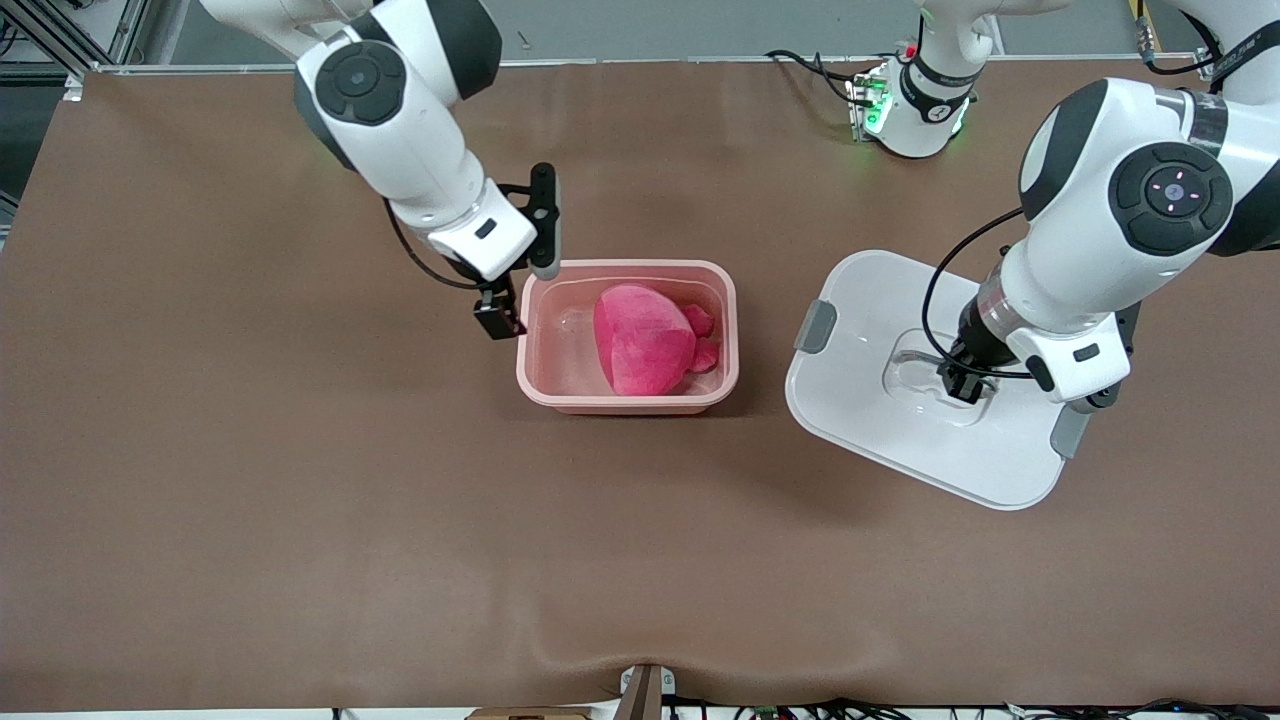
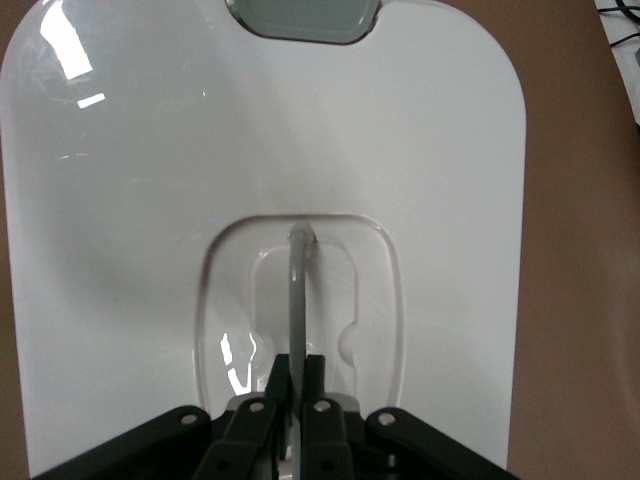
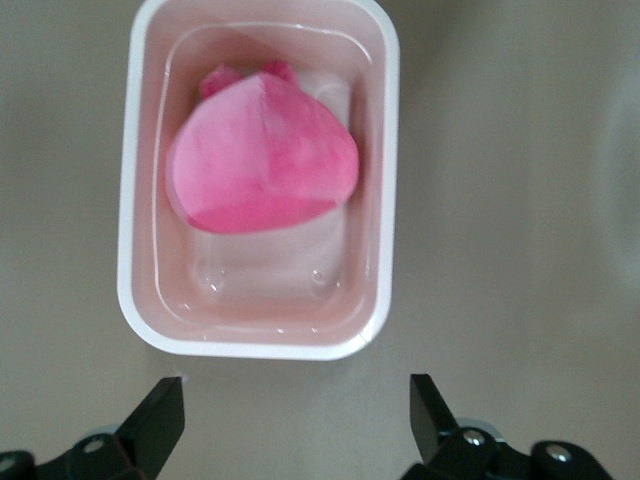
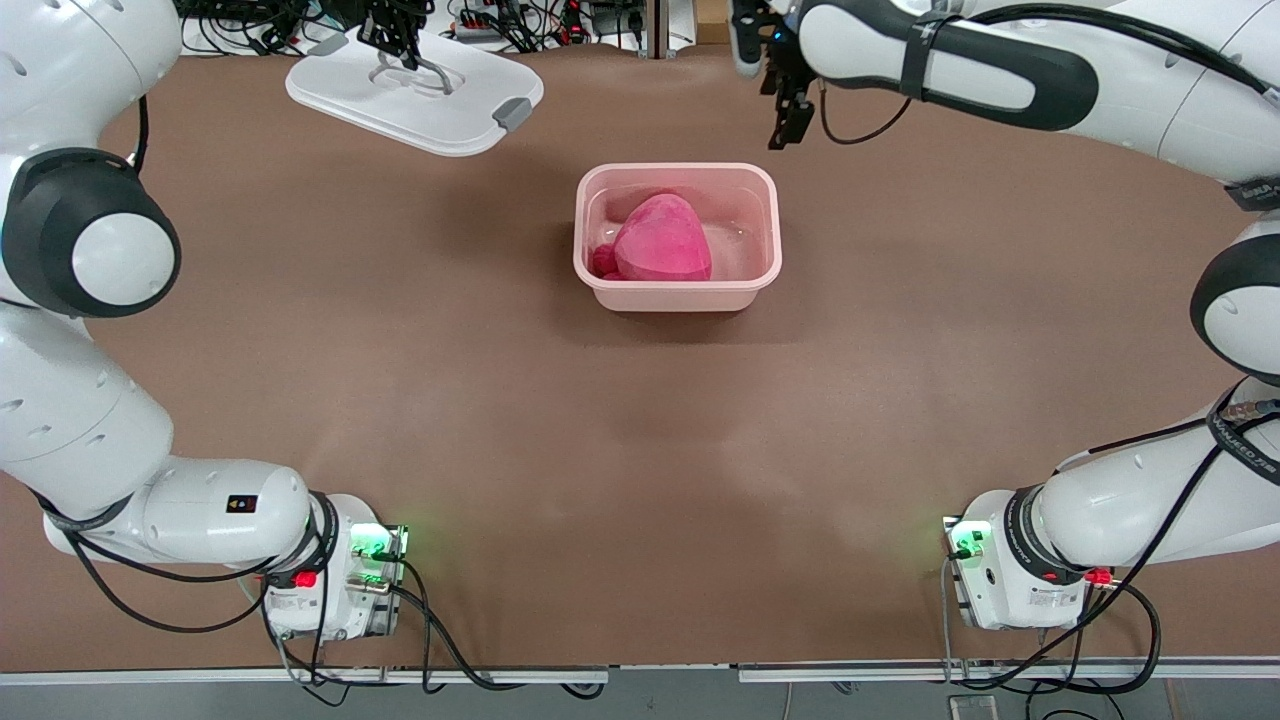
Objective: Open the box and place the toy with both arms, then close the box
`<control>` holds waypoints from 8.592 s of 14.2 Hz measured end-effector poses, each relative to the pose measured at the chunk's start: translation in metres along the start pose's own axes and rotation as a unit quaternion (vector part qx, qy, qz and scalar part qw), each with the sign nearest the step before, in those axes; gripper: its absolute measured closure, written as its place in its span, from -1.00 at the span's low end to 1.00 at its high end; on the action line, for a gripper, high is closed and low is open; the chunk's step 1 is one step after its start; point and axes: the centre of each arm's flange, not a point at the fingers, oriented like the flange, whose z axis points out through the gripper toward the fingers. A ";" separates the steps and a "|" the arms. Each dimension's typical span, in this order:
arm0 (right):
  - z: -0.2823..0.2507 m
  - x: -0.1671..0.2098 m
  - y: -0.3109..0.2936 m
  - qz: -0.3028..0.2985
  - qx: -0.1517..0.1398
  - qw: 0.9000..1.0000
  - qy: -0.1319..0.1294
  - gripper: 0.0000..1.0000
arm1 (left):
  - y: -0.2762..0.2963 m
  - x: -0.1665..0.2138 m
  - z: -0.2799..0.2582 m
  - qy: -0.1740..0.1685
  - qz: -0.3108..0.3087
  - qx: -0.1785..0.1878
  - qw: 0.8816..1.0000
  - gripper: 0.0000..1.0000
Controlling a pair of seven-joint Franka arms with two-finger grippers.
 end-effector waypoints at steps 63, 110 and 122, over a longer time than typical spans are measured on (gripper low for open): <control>-0.142 -0.359 0.043 0.735 -0.023 0.675 -0.067 -1.00 | -0.018 -0.442 0.147 0.049 -0.204 -0.144 0.967 0.87; -0.168 -0.376 0.044 0.734 -0.043 0.676 -0.047 -1.00 | -0.067 0.026 -0.085 0.043 0.328 0.044 0.943 -1.00; -0.167 -0.363 0.046 0.727 -0.042 0.684 -0.044 -1.00 | -0.139 0.131 -0.117 -0.005 0.538 0.013 0.843 -1.00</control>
